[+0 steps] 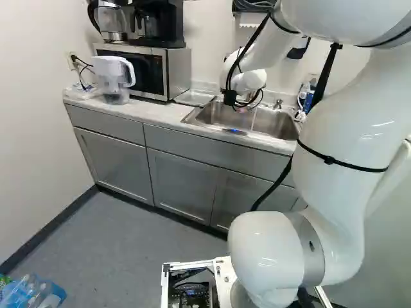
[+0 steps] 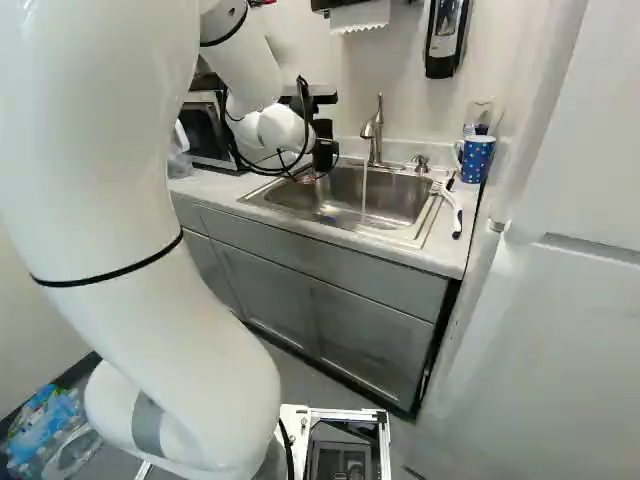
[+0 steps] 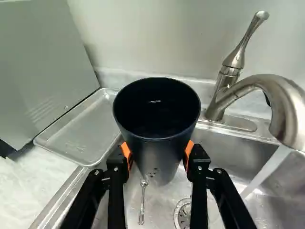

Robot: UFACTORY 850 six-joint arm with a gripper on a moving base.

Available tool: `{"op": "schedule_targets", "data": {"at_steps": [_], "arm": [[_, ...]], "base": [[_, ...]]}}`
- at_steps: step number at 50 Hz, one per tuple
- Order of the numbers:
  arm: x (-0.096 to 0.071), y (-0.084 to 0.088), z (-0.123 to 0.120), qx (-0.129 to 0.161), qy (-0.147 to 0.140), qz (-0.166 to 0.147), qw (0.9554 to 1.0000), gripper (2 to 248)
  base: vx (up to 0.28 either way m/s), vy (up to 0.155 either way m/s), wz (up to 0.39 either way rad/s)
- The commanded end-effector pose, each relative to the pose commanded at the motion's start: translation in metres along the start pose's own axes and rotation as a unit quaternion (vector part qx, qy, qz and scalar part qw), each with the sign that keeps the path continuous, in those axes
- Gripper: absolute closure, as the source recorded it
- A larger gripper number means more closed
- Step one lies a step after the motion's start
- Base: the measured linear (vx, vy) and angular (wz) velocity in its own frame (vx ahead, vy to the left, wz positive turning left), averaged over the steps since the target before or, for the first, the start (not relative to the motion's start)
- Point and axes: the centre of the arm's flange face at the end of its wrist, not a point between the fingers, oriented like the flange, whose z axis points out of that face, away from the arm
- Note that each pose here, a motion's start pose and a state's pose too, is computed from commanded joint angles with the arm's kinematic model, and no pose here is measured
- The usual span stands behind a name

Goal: Rinse the cup and place it in the tray

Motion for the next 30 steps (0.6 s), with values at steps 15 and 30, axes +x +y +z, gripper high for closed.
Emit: {"op": "schedule_targets", "data": {"at_steps": [15, 30], "arm": [[0.014, 0.000, -0.008, 0.001, 0.010, 0.000, 0.9999, 128], [0.027, -0.001, -0.017, 0.001, 0.017, 0.000, 0.9999, 128]], "base": [[0.000, 0.000, 0.000], [0.000, 0.000, 0.000]]}}
